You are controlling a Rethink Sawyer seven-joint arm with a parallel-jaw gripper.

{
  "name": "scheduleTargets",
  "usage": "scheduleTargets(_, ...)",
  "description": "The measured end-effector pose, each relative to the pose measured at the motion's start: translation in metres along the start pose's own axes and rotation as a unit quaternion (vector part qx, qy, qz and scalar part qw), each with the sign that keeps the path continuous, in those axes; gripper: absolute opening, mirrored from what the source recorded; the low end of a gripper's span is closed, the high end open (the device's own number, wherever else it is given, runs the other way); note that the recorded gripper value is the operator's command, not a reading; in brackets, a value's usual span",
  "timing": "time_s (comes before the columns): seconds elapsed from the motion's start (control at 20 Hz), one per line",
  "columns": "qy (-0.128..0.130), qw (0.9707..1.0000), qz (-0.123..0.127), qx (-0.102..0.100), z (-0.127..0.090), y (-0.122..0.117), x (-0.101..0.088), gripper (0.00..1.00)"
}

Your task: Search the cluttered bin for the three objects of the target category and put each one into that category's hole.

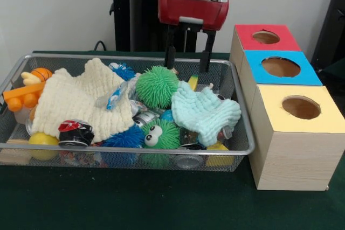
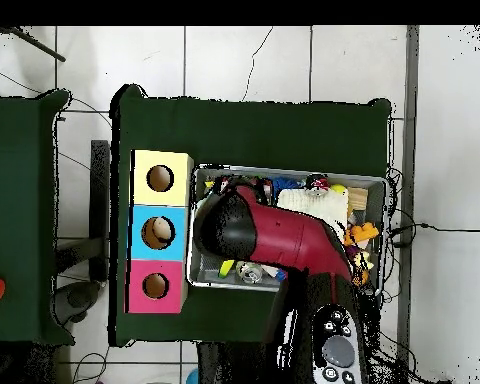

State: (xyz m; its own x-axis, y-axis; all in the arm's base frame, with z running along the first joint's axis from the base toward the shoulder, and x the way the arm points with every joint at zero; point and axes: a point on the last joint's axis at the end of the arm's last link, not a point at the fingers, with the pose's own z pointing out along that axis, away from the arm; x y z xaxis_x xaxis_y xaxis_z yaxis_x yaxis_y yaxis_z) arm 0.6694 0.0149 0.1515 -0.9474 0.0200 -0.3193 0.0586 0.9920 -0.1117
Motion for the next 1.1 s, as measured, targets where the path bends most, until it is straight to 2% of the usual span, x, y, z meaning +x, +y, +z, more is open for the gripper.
scheduleTargets(0.1,0.017,0.9998,0.0,-0.002,-0.001,0.0,0.002,1.0)
scheduleTargets(0.2,0.053,0.9986,0.001,-0.008,-0.003,-0.001,0.005,1.0)
scheduleTargets(0.25,0.079,0.9968,0.001,-0.012,-0.006,-0.001,0.008,1.0)
scheduleTargets(0.3,0.118,0.9929,0.001,-0.018,-0.01,0.0,0.013,1.0)
scheduleTargets(0.45,0.166,0.9858,0.001,-0.027,-0.016,0.001,0.02,1.0)
scheduleTargets(0.65,0.187,0.9818,0.001,-0.031,-0.019,0.002,0.022,1.0)
scheduleTargets(1.1,0.179,0.9835,0.001,-0.029,-0.014,0.001,0.019,1.0)
